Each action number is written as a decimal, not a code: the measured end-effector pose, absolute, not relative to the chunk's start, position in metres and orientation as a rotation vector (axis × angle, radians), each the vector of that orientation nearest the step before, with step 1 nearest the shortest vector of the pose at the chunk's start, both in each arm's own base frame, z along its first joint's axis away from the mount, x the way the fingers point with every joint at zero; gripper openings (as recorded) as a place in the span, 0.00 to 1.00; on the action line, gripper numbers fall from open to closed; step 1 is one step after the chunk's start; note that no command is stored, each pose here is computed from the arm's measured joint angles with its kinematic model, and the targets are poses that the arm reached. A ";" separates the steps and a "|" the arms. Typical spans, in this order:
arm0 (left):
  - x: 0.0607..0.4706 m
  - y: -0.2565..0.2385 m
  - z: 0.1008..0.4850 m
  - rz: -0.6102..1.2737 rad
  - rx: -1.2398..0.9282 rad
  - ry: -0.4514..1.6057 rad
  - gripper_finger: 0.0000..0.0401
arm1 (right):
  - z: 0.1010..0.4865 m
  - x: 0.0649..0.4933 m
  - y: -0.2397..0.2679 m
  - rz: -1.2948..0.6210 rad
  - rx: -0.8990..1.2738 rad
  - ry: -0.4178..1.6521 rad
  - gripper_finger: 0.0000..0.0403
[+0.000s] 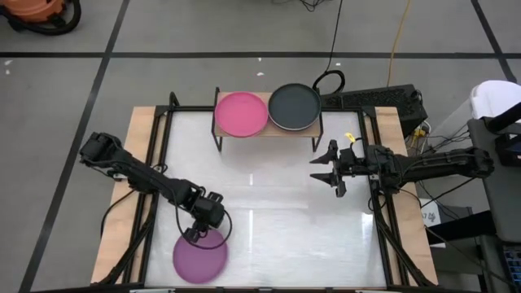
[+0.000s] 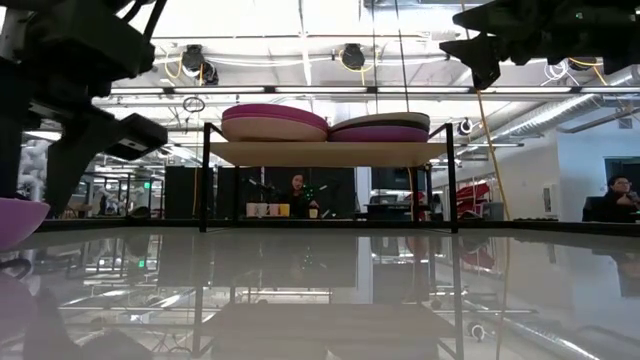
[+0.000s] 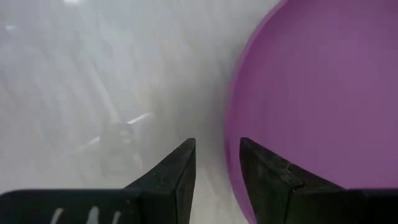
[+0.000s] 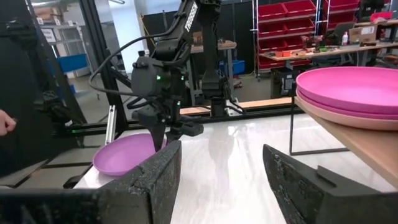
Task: Place and stack plates onto a shelf
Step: Stack the violet plate on top of the pink plate on the shelf, then return to Home Position
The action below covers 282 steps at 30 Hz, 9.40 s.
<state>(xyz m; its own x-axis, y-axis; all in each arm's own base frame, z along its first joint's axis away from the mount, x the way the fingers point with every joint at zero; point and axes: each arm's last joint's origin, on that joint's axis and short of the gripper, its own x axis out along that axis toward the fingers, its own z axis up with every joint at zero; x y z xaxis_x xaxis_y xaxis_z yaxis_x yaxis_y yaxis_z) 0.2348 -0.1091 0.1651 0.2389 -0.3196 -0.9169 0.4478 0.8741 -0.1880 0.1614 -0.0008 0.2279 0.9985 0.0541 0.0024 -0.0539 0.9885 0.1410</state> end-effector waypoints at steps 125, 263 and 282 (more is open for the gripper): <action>0.132 0.056 0.404 0.200 0.094 0.076 0.29 | 0.238 0.113 0.007 0.019 0.086 -0.024 0.51; 0.107 0.046 0.174 0.313 0.089 -0.039 0.01 | 0.172 0.096 -0.002 -0.242 -0.081 -0.039 0.00; 0.107 0.046 0.174 0.313 0.088 -0.039 0.01 | 0.172 0.096 -0.002 -0.242 -0.081 -0.039 0.00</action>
<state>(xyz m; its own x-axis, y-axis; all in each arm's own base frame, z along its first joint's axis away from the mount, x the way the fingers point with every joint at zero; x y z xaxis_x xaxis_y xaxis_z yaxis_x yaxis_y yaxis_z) 0.1071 0.0462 0.1742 0.9508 0.3053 0.0516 -0.3087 0.9478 0.0803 0.0961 -0.0020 0.1720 0.9701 -0.2377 0.0483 0.2409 0.9676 -0.0752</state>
